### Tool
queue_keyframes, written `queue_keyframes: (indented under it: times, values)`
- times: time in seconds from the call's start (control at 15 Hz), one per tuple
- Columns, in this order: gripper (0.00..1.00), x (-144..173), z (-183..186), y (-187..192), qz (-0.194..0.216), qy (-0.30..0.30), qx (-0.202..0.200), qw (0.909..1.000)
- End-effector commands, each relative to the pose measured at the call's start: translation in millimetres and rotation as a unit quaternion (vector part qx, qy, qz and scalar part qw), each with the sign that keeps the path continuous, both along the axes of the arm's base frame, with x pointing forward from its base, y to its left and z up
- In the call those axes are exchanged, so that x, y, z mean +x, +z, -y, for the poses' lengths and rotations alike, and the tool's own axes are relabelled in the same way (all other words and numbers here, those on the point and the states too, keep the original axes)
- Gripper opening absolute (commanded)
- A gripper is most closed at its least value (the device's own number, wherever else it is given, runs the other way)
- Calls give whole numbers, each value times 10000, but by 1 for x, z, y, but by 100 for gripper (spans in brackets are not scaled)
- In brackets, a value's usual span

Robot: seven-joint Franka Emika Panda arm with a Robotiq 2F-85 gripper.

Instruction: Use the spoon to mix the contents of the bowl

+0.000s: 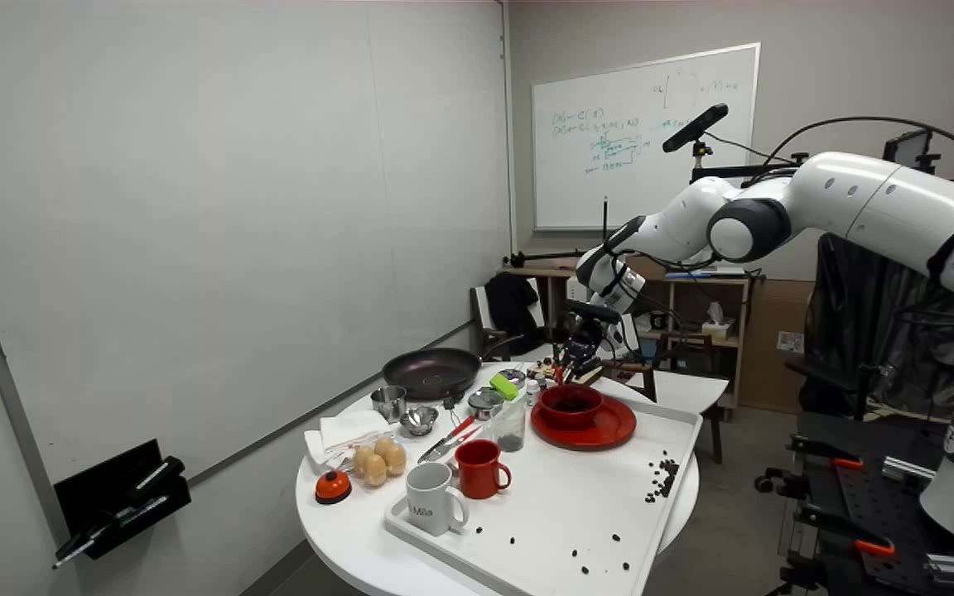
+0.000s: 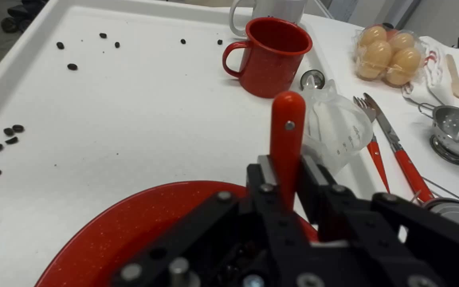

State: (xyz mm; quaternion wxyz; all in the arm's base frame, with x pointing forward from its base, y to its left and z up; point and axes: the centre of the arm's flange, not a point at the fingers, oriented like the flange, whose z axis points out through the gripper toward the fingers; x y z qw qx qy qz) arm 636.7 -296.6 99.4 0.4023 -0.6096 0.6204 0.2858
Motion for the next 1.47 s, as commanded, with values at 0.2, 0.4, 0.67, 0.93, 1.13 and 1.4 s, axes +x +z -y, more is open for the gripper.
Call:
queue_keyframes:
  times: [0.2, 0.4, 0.67, 0.93, 1.13, 1.4]
  values:
    - [6, -28, -32, 39, -153, 329, -882, 9954]
    - [6, -32, -42, 55, -235, 489, -1271, 9904]
    - [6, -33, -58, 71, -279, 677, -1890, 9792]
    - [6, -37, -80, 84, -231, 1156, -2331, 9653]
    - [6, -44, -102, 90, -267, 1825, -2513, 9502]
    - [6, -51, -122, 97, -286, 2895, -2593, 9210]
